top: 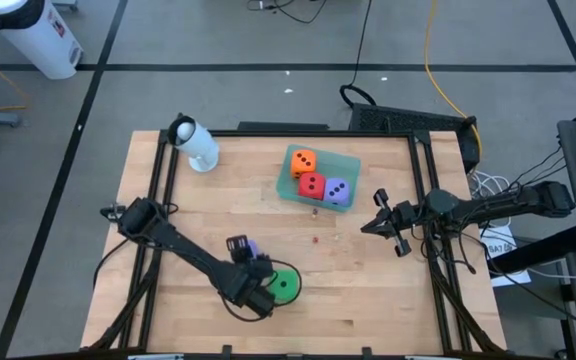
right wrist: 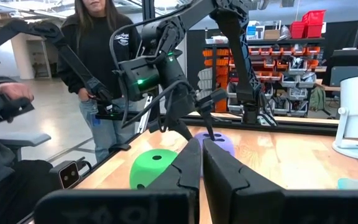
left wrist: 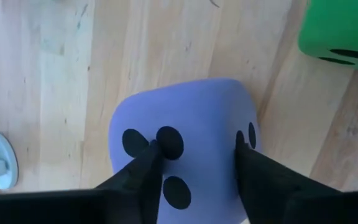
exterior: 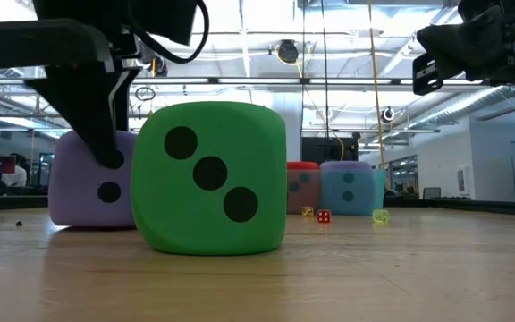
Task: Pick & Place Dice
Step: Put the large purple die into the blue bin
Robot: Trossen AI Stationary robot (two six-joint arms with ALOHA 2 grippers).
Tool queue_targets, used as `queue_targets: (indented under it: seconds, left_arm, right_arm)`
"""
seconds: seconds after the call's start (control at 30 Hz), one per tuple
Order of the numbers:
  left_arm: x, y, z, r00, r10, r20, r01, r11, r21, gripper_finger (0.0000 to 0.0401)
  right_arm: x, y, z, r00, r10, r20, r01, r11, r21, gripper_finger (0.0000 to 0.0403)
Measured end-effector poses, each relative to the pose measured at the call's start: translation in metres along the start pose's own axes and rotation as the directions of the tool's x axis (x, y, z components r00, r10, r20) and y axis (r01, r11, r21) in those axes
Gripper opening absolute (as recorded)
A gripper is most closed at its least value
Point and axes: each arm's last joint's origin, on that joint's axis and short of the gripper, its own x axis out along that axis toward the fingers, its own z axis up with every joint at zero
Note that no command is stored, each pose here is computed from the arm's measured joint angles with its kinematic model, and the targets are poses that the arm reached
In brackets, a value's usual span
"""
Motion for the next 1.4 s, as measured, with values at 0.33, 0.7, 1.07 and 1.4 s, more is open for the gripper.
queue_targets:
  seconds: [0.33, 0.7, 1.07, 1.4]
  left_arm:
    - [-0.034, 0.025, -0.005, 0.996, -0.074, 0.041, 0.073, 0.997, 0.035, 0.0094]
    - [-0.097, 0.077, -0.025, 0.949, -0.181, 0.259, 0.149, 0.979, 0.138, 0.0090]
    - [-0.159, 0.146, -0.063, 0.783, -0.371, 0.499, 0.244, 0.922, 0.302, 0.0091]
    - [-0.162, 0.161, -0.070, 0.779, -0.391, 0.489, 0.334, 0.920, 0.204, 0.0009]
  right_arm:
    - [0.000, 0.000, 0.000, 1.000, 0.000, 0.000, 0.000, 1.000, 0.001, 0.0008]
    - [0.000, 0.000, 0.000, 1.000, 0.003, -0.004, -0.003, 1.000, 0.023, 0.0009]
    - [0.000, 0.000, 0.000, 1.000, 0.003, -0.004, -0.003, 0.999, 0.043, 0.0009]
    - [0.000, 0.000, 0.000, 1.000, 0.003, -0.004, -0.003, 0.999, 0.049, 0.0009]
